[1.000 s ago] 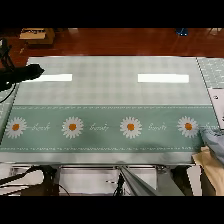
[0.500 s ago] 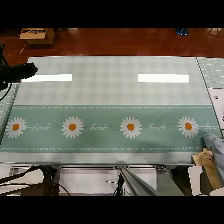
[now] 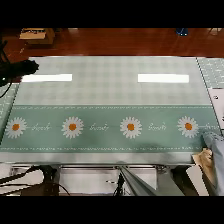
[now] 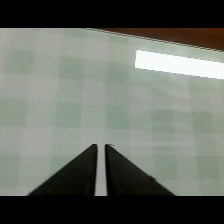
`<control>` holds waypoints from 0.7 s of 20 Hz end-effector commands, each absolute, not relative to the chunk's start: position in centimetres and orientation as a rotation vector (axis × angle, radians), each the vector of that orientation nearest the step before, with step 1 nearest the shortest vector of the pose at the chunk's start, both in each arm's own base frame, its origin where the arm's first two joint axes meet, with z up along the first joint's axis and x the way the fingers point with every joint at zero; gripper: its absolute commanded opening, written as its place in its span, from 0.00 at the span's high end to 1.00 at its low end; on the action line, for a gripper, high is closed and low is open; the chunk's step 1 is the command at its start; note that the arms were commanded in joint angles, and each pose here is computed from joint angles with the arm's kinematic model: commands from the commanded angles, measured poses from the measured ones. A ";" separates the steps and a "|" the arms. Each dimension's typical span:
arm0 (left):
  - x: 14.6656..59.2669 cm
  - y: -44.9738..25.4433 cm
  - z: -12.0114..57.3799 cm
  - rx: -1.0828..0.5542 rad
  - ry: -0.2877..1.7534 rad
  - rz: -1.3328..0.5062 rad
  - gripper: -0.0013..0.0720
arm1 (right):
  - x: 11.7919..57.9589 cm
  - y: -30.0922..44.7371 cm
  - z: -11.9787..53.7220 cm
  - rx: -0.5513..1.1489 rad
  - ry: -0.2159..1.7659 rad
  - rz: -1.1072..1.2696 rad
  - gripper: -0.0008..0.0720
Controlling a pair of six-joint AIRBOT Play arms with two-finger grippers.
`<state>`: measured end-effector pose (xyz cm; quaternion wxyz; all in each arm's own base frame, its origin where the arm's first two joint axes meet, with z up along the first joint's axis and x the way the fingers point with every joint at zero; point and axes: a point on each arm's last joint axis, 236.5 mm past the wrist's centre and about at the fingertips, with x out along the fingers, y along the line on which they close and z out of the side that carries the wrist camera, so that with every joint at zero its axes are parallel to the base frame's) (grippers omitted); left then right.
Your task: Fold the shirts.
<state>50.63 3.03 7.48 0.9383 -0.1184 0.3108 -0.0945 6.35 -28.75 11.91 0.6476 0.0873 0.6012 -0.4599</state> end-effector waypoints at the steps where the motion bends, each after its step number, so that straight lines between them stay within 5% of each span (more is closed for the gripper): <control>1: 51.0 -3.7 11.6 -0.229 0.604 -0.384 0.19 | 29.5 -24.4 22.6 -0.031 0.796 -0.602 0.33; 3: 50.4 -8.8 13.6 -0.187 0.608 -0.501 0.14 | 38.1 -16.6 22.5 -0.037 0.722 -0.383 0.33; 6: 47.5 -15.0 11.7 -0.129 0.789 -0.546 0.14 | 44.9 -3.2 15.0 0.036 0.859 -0.068 0.33; 9: 44.2 -15.4 6.9 0.063 1.011 -0.414 0.14 | 46.1 6.1 8.4 0.025 1.017 0.132 0.20; 11: 42.8 -14.8 4.8 0.161 1.103 -0.340 0.03 | 45.0 8.7 5.7 -0.014 1.112 0.183 0.20; 14: 41.6 -15.5 3.3 0.185 1.170 -0.349 0.01 | 42.7 8.6 4.3 -0.064 1.223 0.202 0.20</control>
